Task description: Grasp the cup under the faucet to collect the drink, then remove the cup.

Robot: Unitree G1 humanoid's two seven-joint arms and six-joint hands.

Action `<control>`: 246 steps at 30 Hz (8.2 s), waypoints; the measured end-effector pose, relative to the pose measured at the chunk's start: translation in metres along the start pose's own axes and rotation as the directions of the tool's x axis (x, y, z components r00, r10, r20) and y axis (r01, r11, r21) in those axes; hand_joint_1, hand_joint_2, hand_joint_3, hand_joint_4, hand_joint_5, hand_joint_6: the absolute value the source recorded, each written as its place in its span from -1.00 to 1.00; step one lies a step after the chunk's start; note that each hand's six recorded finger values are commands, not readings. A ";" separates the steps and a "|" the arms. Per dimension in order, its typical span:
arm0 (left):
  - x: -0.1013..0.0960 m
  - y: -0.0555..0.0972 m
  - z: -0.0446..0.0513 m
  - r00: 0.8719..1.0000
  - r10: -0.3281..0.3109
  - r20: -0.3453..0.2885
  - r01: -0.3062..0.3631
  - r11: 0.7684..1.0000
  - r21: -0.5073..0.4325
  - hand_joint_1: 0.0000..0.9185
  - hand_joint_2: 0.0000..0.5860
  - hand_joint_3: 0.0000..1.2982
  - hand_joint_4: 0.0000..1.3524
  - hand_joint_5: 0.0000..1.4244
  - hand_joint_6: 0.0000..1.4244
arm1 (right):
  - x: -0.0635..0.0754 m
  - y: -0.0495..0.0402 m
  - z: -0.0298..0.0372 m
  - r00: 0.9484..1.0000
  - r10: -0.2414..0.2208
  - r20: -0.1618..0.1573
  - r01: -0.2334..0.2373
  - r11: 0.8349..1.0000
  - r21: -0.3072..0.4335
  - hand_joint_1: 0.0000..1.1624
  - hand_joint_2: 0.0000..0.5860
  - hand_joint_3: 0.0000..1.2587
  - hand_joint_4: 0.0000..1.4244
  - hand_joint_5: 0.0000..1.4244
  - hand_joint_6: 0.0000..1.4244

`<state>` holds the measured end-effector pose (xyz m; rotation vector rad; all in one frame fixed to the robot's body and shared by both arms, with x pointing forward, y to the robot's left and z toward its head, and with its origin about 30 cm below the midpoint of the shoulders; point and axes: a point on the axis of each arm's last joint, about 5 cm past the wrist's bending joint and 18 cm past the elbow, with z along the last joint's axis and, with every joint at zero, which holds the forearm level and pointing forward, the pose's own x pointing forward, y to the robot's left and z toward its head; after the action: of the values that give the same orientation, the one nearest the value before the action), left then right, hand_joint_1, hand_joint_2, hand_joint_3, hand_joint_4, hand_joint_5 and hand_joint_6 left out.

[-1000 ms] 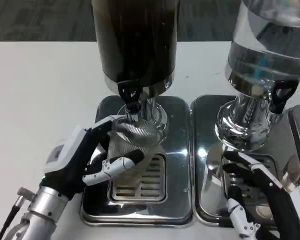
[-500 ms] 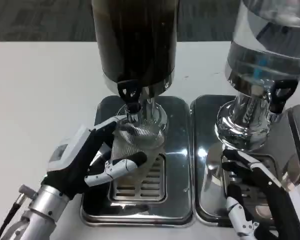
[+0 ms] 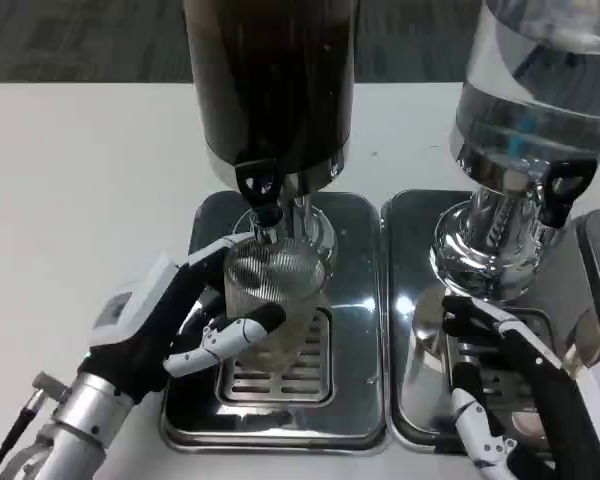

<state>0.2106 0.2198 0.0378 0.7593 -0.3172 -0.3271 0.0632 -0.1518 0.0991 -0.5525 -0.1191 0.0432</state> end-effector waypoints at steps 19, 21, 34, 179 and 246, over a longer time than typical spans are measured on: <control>0.000 0.012 -0.0015 0.999 0.035 -0.003 -0.035 0.999 -0.009 -0.94 -0.66 -0.64 -0.67 -0.46 -0.43 | 0.003 -0.0033 -0.0014 1.000 -0.016 0.004 0.016 1.000 -0.004 -0.04 0.75 -0.58 -0.57 -0.63 -0.52; 0.000 0.013 -0.0017 0.999 0.041 -0.004 -0.041 0.999 -0.009 -0.94 -0.67 -0.64 -0.67 -0.46 -0.43 | 0.004 -0.0037 -0.0014 1.000 -0.018 0.007 0.018 1.000 -0.005 -0.04 0.75 -0.58 -0.57 -0.63 -0.52; -0.001 0.017 -0.0023 0.998 0.058 -0.003 -0.058 0.998 0.000 -0.95 -0.67 -0.64 -0.67 -0.46 -0.42 | 0.005 -0.0039 -0.0012 1.000 -0.017 0.013 0.017 1.000 -0.004 -0.03 0.75 -0.58 -0.57 -0.63 -0.50; 0.039 0.122 0.0486 0.846 -0.293 0.445 0.510 0.687 -0.518 -1.00 -0.67 -0.66 -0.83 -0.75 -0.83 | 0.017 0.0064 -0.0079 0.999 -0.034 0.011 0.033 0.998 0.053 -0.01 0.81 -0.57 -0.56 -0.61 -0.60; 0.031 0.128 0.0636 0.807 -0.324 0.493 0.486 0.840 -0.243 -1.00 -0.66 -0.67 -0.83 -0.76 -0.83 | 0.054 0.0016 -0.0019 0.990 0.110 0.086 -0.113 0.993 0.026 0.14 -0.06 -0.86 -0.85 -0.79 -0.70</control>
<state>0.2353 0.2557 0.1774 0.3729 -0.4974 -0.9575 0.1172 -0.1474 0.1021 -0.5268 -0.1694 0.1768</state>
